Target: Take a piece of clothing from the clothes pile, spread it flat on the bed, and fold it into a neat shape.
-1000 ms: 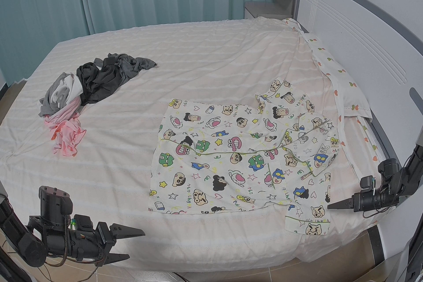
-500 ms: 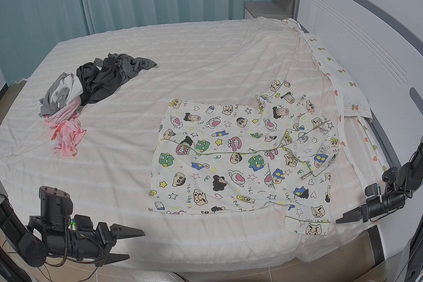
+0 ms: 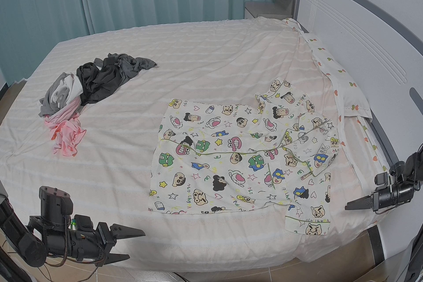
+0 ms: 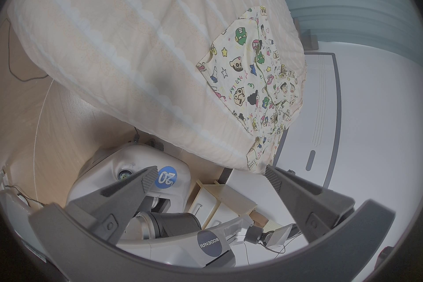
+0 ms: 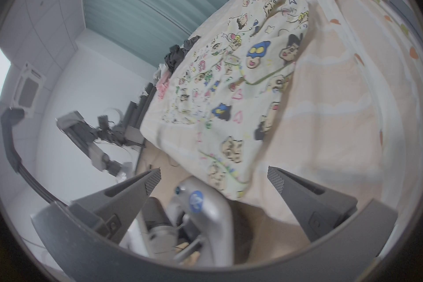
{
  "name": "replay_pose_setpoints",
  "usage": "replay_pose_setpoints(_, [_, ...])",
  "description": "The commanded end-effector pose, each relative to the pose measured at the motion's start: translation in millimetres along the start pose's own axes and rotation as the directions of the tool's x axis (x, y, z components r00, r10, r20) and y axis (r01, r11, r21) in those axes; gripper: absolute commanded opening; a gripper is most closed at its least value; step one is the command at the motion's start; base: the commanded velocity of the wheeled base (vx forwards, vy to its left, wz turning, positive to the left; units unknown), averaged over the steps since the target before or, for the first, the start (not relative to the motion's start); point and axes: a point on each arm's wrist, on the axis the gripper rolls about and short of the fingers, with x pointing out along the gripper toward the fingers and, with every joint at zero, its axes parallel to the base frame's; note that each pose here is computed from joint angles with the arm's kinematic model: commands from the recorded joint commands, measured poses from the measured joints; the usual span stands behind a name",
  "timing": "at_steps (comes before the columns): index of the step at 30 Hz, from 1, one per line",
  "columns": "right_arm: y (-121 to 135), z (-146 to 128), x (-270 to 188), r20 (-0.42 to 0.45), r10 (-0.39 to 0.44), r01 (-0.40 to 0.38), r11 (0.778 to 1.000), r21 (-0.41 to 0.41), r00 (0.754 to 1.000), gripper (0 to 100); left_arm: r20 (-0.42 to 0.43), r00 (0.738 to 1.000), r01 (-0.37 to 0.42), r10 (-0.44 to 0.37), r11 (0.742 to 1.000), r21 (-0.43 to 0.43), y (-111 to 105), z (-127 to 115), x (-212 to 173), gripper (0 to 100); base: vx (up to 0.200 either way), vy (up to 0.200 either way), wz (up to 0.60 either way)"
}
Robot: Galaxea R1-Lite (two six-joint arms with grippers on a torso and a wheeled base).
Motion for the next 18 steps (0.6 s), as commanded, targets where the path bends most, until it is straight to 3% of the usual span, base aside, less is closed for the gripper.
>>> replay_pose_setpoints(1, [65, 4, -7, 0.001, 0.165, -0.164, 0.981, 0.101, 0.986, 100, -0.006, 1.000, -0.009, 0.009, 1.000, -0.008, 3, -3, -1, 100, 0.000, 0.000, 0.00])
replay_pose_setpoints(6, [75, -24, 1, -0.068, 0.188, -0.176, 0.972, 0.157, 0.980, 100, -0.010, 1.000, -0.010, 0.010, 1.000, -0.006, 3, -3, -1, 100, 0.000, 0.000, 0.00])
replay_pose_setpoints(12, [82, -52, 7, -0.139, 0.187, -0.164, 0.973, 0.163, 0.972, 100, -0.013, 1.000, -0.012, 0.012, 1.000, -0.004, 3, -4, 0, 100, 0.000, 0.000, 0.00])
replay_pose_setpoints(14, [89, -68, 13, -0.230, 0.197, -0.168, 0.976, 0.140, 0.953, 100, -0.015, 1.000, -0.012, 0.012, 1.000, -0.001, 2, -4, 0, 100, 0.000, 0.000, 0.00])
replay_pose_setpoints(15, [88, -66, 14, -0.237, 0.191, -0.167, 0.979, 0.119, 0.953, 100, -0.015, 1.000, -0.012, 0.012, 1.000, -0.001, 2, -4, 0, 100, 0.000, 0.000, 0.00])
replay_pose_setpoints(18, [72, -40, 12, -0.147, 0.174, -0.168, 0.984, 0.054, 0.974, 100, -0.015, 1.000, -0.012, 0.012, 1.000, -0.003, 2, -4, 0, 100, 0.000, 0.000, 0.00])
